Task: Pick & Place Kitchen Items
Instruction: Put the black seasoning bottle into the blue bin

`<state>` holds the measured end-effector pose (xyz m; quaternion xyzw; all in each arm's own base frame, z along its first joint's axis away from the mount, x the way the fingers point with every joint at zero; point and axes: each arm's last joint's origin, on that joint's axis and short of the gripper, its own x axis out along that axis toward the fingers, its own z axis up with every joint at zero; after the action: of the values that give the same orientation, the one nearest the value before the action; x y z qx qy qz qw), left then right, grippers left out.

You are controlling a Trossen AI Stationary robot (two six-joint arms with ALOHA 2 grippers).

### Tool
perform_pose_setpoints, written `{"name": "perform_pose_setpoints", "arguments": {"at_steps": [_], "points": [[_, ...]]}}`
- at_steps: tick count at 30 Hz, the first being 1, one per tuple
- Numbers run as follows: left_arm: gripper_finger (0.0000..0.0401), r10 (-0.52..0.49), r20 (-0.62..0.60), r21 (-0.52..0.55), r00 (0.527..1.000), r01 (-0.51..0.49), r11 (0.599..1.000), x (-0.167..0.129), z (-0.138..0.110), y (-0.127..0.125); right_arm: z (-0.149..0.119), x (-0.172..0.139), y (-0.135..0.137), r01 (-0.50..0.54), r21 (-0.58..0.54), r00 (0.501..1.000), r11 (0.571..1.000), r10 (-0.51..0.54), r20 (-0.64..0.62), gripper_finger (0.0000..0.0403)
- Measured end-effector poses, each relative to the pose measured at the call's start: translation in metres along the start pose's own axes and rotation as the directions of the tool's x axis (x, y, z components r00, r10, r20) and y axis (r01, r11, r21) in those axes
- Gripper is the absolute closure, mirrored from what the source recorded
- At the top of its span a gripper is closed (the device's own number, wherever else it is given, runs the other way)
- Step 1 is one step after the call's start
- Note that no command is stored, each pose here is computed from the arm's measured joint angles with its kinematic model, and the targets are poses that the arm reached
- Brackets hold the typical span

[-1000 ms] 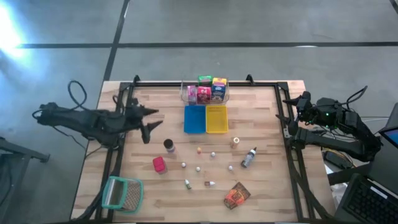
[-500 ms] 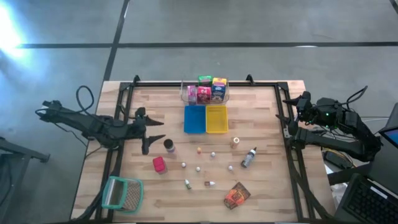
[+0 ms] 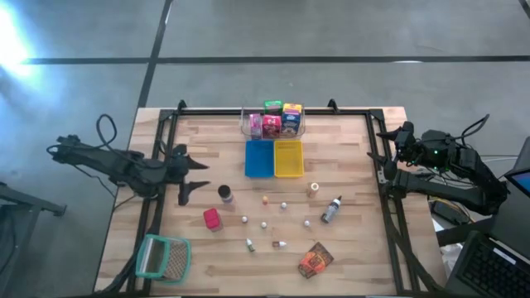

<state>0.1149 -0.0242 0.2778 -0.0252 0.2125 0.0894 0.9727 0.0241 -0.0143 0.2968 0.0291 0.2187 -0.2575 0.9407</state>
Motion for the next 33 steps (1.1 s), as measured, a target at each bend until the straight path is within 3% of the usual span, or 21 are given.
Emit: {"name": "perform_pose_setpoints", "arguments": {"at_steps": [7,12,20,29,33], "points": [[0.0158,-0.006,-0.090,-0.031,0.996,0.003,1.000,-0.003,-0.010,0.003,0.000,0.000,0.000,0.000,0.000,1.000,1.000,0.000,0.000,0.0039],[0.0158,-0.067,-0.099,-0.026,0.993,0.064,0.998,-0.002,-0.009,0.001,0.000,0.000,0.000,0.000,0.000,1.000,1.000,0.000,0.000,0.0039],[0.0155,-0.061,-0.122,-0.035,0.991,0.057,0.998,0.002,-0.010,-0.001,0.000,0.000,0.000,0.000,0.000,1.000,1.000,0.000,0.000,0.0039],[0.0071,-0.022,-0.249,-0.018,0.968,0.017,1.000,0.026,-0.016,-0.011,0.000,0.000,0.000,0.000,0.000,1.000,1.000,0.000,0.000,0.0039],[0.0053,-0.014,-0.278,-0.010,0.960,0.011,1.000,0.034,-0.017,-0.015,0.000,0.000,0.000,0.000,0.000,1.000,1.000,0.000,0.000,0.0039]]}}
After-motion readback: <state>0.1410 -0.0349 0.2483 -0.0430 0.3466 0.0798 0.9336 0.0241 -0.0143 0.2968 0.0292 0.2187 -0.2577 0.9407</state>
